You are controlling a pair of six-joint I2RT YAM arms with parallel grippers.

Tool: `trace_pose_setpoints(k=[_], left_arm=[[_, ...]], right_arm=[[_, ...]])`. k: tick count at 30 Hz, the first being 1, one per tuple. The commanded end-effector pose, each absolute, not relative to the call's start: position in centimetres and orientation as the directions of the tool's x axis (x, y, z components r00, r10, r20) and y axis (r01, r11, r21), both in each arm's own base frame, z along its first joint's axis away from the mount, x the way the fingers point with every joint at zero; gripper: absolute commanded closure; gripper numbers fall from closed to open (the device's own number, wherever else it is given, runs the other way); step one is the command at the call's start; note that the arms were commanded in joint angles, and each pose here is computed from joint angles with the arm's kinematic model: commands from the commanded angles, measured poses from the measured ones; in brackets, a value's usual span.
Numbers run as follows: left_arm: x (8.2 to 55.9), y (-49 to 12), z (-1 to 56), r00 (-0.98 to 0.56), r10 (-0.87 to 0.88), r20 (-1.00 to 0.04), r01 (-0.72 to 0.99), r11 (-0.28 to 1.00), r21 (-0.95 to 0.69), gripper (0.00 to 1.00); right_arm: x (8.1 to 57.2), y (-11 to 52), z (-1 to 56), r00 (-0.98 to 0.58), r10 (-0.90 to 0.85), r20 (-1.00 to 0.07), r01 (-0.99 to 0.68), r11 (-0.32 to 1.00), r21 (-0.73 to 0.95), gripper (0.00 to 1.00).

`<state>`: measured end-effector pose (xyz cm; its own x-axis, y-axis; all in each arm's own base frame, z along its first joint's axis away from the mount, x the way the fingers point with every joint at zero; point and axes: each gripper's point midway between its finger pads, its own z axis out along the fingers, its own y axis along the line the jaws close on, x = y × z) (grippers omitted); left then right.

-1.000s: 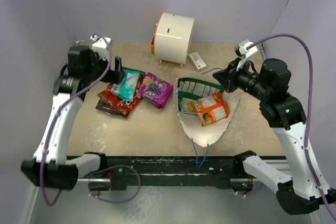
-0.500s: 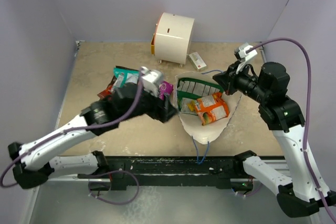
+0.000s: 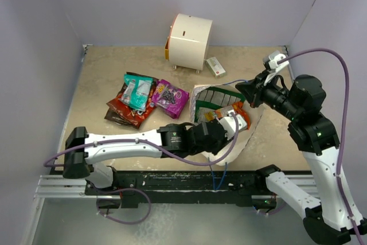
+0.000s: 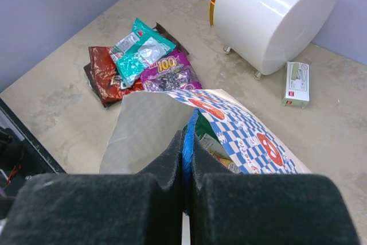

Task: Take the snacks out of the paper bag
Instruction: Take out the snack from the paper bag.

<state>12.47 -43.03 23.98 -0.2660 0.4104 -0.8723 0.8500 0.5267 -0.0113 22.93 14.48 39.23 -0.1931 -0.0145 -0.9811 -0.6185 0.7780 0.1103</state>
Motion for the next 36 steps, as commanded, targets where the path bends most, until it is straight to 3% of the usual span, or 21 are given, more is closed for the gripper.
trace_pose_setpoints(k=[1, 10, 20, 24, 30, 36], left_arm=[[14.4, -44.7, 24.4, -0.14, 0.444, -0.885, 0.849, 0.514, 0.124, 0.64], [17.9, -46.3, 18.4, -0.135, 0.591, -0.795, 0.816, 0.521, 0.249, 0.66], [25.0, -46.8, 14.2, -0.216, 0.653, -0.726, 0.739, 0.595, 0.316, 0.45], [27.5, -46.6, 13.9, -0.228, 0.664, -0.712, 0.723, 0.605, 0.333, 0.31], [28.8, -47.2, 13.6, -0.222, 0.662, -0.716, 0.74, 0.593, 0.319, 0.09], [28.5, -47.6, 11.9, -0.267, 0.682, -0.681, 0.79, 0.559, 0.251, 0.01]], right_arm=[[22.3, 14.6, 41.5, -0.11, 0.01, -0.994, -0.639, 0.765, 0.078, 1.0], [22.5, 14.9, 41.5, -0.116, 0.012, -0.993, -0.651, 0.755, 0.085, 1.0], [22.5, 15.2, 41.5, -0.124, 0.0, -0.992, -0.664, 0.743, 0.083, 1.0], [22.3, 15.0, 41.6, -0.117, -0.009, -0.993, -0.661, 0.747, 0.071, 1.0], [22.2, 15.0, 41.5, -0.116, -0.012, -0.993, -0.664, 0.745, 0.068, 1.0], [22.4, 15.1, 41.7, -0.108, -0.01, -0.994, -0.666, 0.743, 0.065, 1.0]])
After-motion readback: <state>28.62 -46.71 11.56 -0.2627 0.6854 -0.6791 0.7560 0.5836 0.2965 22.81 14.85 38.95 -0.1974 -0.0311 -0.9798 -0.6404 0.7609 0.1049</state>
